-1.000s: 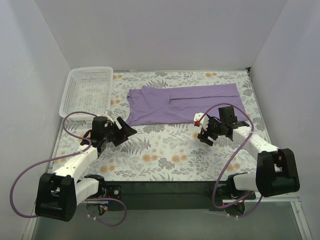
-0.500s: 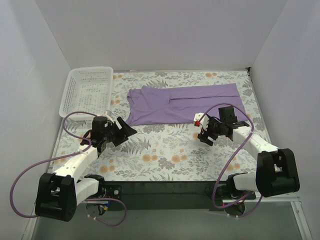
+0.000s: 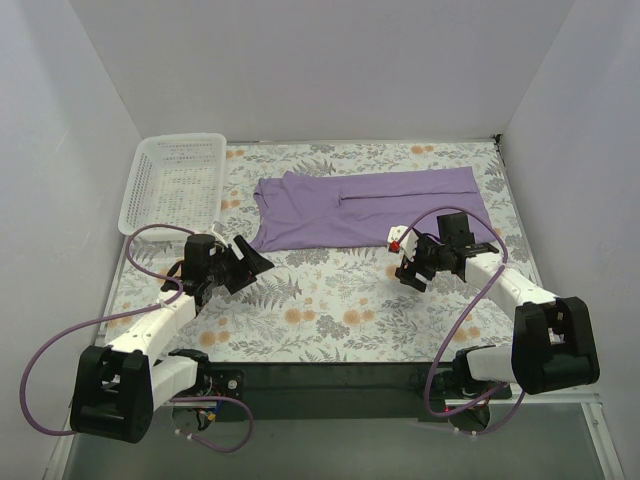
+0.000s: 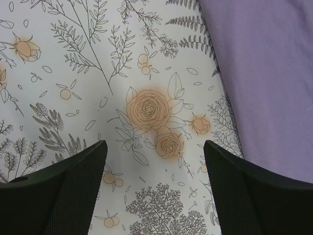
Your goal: Fold and stack the t-shirts
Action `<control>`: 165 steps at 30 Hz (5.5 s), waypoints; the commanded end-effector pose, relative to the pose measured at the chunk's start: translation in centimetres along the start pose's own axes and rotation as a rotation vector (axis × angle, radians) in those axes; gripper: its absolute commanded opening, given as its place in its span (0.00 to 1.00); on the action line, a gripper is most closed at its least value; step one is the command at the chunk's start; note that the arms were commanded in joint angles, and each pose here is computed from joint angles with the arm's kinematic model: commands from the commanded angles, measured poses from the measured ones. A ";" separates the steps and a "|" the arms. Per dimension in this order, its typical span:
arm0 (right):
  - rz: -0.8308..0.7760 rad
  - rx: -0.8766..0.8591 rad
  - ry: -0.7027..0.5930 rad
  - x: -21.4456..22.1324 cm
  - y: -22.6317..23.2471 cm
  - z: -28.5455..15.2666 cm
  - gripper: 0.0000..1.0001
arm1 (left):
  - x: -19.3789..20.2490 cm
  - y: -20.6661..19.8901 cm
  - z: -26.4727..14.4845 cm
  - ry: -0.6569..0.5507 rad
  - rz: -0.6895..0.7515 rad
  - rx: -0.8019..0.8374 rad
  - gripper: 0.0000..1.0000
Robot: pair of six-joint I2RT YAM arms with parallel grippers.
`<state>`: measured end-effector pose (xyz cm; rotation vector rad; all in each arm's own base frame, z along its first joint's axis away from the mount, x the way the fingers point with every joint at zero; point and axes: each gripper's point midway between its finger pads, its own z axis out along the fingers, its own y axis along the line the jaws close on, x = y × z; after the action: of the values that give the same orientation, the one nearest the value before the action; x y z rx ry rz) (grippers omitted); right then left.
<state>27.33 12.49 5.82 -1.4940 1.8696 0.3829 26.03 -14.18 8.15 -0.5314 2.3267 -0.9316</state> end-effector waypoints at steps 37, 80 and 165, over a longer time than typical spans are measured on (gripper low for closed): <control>-0.035 0.002 -0.056 -1.2 0.1 -0.2 0.86 | -6.4 2.0 7.0 -0.270 -0.225 -0.411 0.52; -0.065 -0.010 -0.065 -1.1 0.6 -0.2 0.86 | -8.8 3.9 7.9 -0.253 0.047 -0.577 0.06; -0.259 -0.214 0.285 5.7 3.4 2.6 0.01 | -8.1 -4.7 -8.5 -0.483 0.546 -0.120 0.97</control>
<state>32.23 11.85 1.96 -1.8514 1.7563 0.0615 27.27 -8.88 19.08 -0.1272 1.9527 -0.3593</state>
